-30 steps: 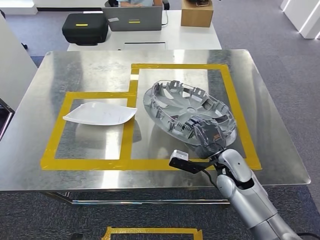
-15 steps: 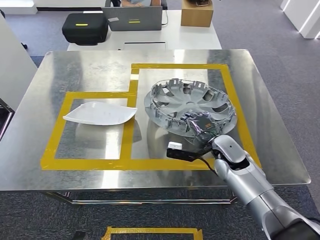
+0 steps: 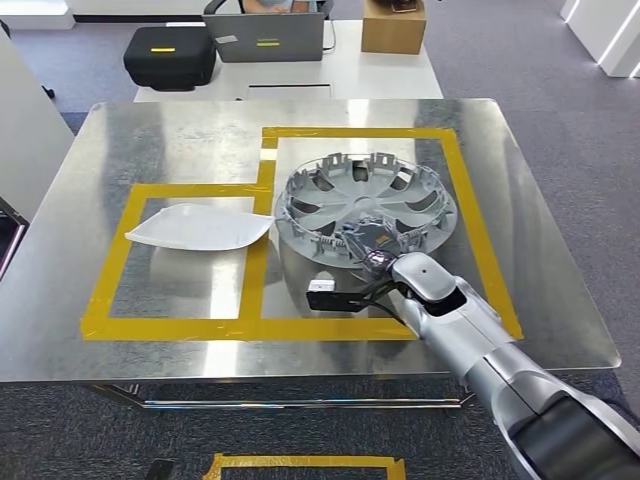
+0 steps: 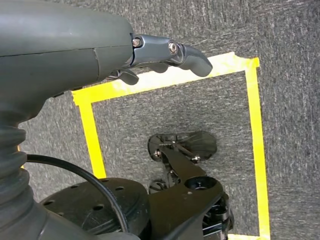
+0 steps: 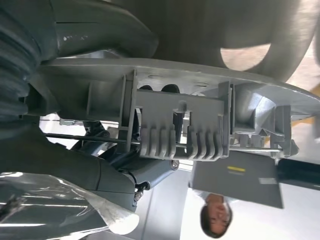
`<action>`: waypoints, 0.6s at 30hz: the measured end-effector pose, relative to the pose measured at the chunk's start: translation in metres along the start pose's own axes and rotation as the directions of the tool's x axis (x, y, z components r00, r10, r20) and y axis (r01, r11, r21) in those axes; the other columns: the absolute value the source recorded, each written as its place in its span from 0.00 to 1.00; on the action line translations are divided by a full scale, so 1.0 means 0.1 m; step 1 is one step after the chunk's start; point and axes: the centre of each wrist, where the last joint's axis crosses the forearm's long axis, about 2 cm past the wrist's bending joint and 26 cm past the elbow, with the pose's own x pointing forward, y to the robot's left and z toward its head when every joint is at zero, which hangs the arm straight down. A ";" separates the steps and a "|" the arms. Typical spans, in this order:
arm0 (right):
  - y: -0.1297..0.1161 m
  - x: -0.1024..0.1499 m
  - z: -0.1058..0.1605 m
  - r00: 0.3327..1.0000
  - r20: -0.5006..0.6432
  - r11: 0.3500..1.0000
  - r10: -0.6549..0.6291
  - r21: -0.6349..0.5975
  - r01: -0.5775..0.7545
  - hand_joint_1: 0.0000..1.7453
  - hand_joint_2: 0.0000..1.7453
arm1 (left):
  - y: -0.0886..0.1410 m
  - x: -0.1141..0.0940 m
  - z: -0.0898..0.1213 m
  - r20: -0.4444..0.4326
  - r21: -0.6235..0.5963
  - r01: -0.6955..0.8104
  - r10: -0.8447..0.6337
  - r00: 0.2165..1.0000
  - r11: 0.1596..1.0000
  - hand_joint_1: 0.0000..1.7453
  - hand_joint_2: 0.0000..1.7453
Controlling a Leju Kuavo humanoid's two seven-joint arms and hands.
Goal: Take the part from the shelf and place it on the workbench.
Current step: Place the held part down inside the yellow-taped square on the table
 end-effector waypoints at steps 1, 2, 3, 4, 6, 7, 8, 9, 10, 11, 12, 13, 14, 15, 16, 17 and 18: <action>-0.01 0.05 -0.04 1.000 0.012 1.000 0.002 0.005 -0.002 0.00 0.00 | 0.00 0.00 0.00 0.001 0.000 -0.003 0.003 1.000 1.000 0.00 1.00; -0.02 0.09 -0.06 1.000 0.023 1.000 0.003 0.009 -0.003 0.00 0.00 | 0.01 0.00 0.00 0.002 0.001 -0.005 0.005 1.000 1.000 0.00 1.00; -0.02 0.13 -0.09 0.999 0.033 1.000 0.003 0.013 -0.004 0.00 0.00 | 0.02 -0.01 0.00 0.004 0.002 -0.006 0.006 1.000 1.000 0.00 1.00; -0.02 0.17 -0.11 0.999 0.040 1.000 0.003 0.016 -0.004 0.00 0.00 | 0.02 -0.01 0.00 0.005 0.004 -0.006 0.006 1.000 1.000 0.00 1.00; -0.02 0.22 -0.13 0.999 0.051 1.000 0.003 0.019 -0.004 0.00 0.00 | 0.03 -0.02 0.00 0.008 0.006 -0.006 0.006 1.000 1.000 0.00 1.00; -0.02 0.23 -0.13 0.999 0.053 1.000 0.003 0.020 -0.004 0.00 0.00 | 0.04 -0.02 0.00 0.010 0.008 -0.005 0.005 1.000 1.000 0.00 0.75; -0.02 0.23 -0.14 0.999 0.054 1.000 0.002 0.021 -0.003 0.00 0.00 | 0.05 -0.02 0.00 0.013 0.010 -0.005 0.005 1.000 1.000 0.00 0.50; -0.01 0.23 -0.14 0.998 0.055 1.000 0.000 0.022 -0.001 0.00 0.00 | 0.05 -0.02 0.00 0.016 0.014 -0.005 0.005 1.000 1.000 0.00 0.25; -0.01 0.23 -0.14 0.998 0.056 1.000 -0.002 0.023 0.001 0.00 0.00 | 0.05 -0.02 0.00 0.020 0.019 -0.004 0.004 1.000 1.000 0.00 0.00; -0.01 0.23 -0.14 0.998 0.058 1.000 -0.005 0.026 0.004 0.00 0.00 | 0.06 -0.02 0.00 0.023 0.025 -0.004 0.003 1.000 1.000 0.00 0.00; 0.00 0.23 -0.13 0.998 0.062 1.000 -0.007 0.030 0.005 0.00 0.00 | 0.06 -0.03 0.00 0.025 0.031 -0.004 0.003 1.000 1.000 0.00 0.00; 0.00 0.23 -0.13 0.998 0.068 0.999 -0.007 0.036 0.005 0.00 0.00 | 0.06 -0.03 0.00 0.026 0.037 -0.004 0.003 1.000 0.999 0.00 0.00; 0.00 0.22 -0.13 0.997 0.076 0.999 -0.004 0.046 0.001 0.00 0.00 | 0.07 -0.03 0.00 0.026 0.042 -0.005 0.004 1.000 0.999 0.00 0.00; 0.00 0.22 -0.13 0.996 0.087 0.998 0.001 0.060 -0.006 0.00 0.00 | 0.07 -0.04 0.01 0.025 0.046 -0.006 0.005 1.000 0.999 0.00 0.00; -0.02 0.22 -0.13 0.995 0.097 0.997 0.007 0.073 -0.014 0.00 0.00 | 0.07 -0.05 0.01 0.024 0.049 -0.008 0.007 1.000 0.999 0.00 0.00; -0.03 0.21 -0.14 0.994 0.107 0.996 0.014 0.086 -0.023 0.00 0.00 | 0.07 -0.05 0.01 0.023 0.052 -0.011 0.010 1.000 0.999 0.00 0.00; -0.05 0.21 -0.15 0.993 0.115 0.995 0.021 0.095 -0.032 0.00 0.00 | 0.07 -0.06 0.01 0.022 0.054 -0.015 0.014 1.000 0.998 0.00 0.00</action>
